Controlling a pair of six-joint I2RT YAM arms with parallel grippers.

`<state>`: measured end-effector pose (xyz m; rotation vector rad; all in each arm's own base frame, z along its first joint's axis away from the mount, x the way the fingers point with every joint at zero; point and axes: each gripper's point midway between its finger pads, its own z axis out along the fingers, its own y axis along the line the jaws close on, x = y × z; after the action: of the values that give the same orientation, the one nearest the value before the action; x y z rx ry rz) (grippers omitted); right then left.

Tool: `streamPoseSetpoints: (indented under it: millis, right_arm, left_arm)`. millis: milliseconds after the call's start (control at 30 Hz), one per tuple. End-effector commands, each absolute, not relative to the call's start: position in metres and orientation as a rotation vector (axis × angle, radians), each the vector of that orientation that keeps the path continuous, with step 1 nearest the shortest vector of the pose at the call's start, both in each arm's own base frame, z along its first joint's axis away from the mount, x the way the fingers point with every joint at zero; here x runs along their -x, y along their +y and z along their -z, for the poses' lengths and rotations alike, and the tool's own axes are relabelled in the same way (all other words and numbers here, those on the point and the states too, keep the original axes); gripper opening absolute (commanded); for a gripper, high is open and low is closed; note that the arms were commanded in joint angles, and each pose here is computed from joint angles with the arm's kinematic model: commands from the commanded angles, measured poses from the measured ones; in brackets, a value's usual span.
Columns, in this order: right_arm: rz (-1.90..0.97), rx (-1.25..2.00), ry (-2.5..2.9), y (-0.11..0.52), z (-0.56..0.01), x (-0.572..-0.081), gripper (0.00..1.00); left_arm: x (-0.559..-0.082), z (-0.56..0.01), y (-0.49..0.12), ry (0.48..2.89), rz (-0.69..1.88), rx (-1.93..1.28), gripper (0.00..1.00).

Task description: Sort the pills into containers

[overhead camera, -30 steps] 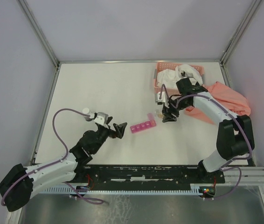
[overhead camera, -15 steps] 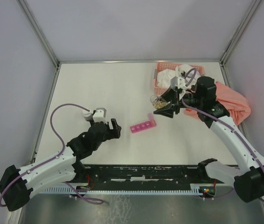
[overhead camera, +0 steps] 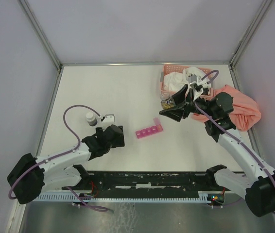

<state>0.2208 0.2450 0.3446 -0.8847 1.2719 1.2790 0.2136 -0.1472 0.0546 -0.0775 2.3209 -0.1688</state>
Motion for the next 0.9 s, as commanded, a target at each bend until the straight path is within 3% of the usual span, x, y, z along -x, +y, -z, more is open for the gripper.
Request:
streamPoseSetpoints:
  millis: [0,233,533,867]
  right_arm:
    - [-1.249,0.896,1.24,0.245,-0.351,-0.226,0.15]
    - [-1.255,0.907,1.249,0.246,-0.347,-0.227,0.15]
    - [-1.258,0.908,1.258,0.246,-0.345,-0.227,0.15]
    - [-1.264,0.91,1.268,0.247,-0.343,-0.228,0.15]
  left_arm:
    - [-0.227,-0.057,-0.145,2.326,0.064,0.155,0.85]
    - [-0.23,-0.045,-0.156,2.371,0.068,0.117,0.71]
    - [-0.234,-0.031,-0.168,2.417,0.054,0.065,0.68]
    - [-0.235,-0.023,-0.164,2.443,-0.019,0.041,0.57]
